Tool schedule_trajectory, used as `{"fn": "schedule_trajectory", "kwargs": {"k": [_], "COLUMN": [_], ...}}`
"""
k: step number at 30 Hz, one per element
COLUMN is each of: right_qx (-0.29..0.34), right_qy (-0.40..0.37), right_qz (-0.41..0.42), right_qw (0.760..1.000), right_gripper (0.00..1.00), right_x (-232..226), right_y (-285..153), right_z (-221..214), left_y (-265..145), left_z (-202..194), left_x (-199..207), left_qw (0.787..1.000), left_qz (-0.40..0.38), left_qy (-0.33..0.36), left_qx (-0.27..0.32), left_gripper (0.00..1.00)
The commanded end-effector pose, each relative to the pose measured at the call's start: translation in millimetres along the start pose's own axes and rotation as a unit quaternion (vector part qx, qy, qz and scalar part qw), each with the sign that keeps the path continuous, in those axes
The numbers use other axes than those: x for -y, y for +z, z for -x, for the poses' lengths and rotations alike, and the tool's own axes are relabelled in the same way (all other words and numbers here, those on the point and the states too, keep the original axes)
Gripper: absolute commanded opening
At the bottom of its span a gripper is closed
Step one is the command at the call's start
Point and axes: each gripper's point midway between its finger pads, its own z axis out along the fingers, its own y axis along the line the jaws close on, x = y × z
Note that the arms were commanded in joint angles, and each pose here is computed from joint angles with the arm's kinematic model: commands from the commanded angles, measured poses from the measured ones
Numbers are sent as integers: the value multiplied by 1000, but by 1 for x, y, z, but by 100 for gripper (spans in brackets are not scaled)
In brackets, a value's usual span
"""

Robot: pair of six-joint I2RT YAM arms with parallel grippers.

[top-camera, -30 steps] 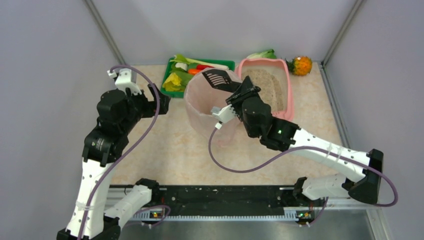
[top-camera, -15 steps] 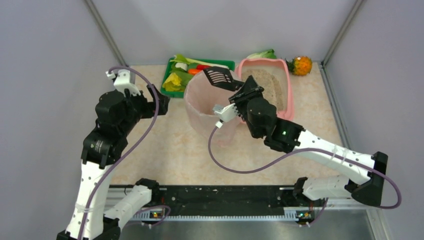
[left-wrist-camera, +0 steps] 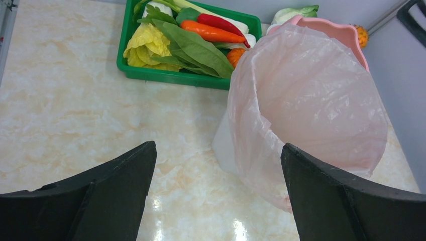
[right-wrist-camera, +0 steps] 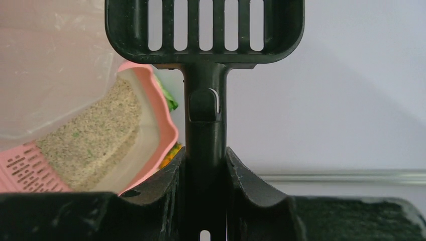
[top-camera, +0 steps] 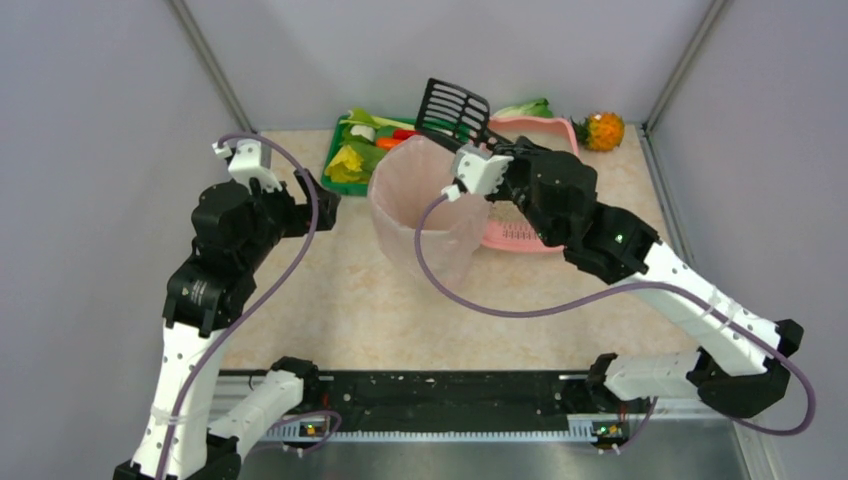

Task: Clean the litter box

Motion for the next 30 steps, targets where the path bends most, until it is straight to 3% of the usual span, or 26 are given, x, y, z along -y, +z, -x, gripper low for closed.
{"fn": "schedule_trajectory", "kwargs": {"k": [1,10,15,30], "right_qx": [4,-72,-167,-270], "right_qy": [163,352,459,631], "right_qz": [2,1,8,156], "right_qw": [987,933,873,711], "right_gripper": [0,0,0,0], "right_x": [14,16,4,-94], "right_y": [-5,12,27,75], "right_z": [-13,-65,-111,-156], "left_y": [0,1,1,-1], "left_z": [9,9,9,8], "left_x": [3,4,4,5], "left_qw": [1000,1000,1000,1000], "left_qz": [-8,-10,-10,-14], "left_qy": [1,1,1,-4], "left_qx": [20,19,19,18], "left_gripper": [99,99,99,99]}}
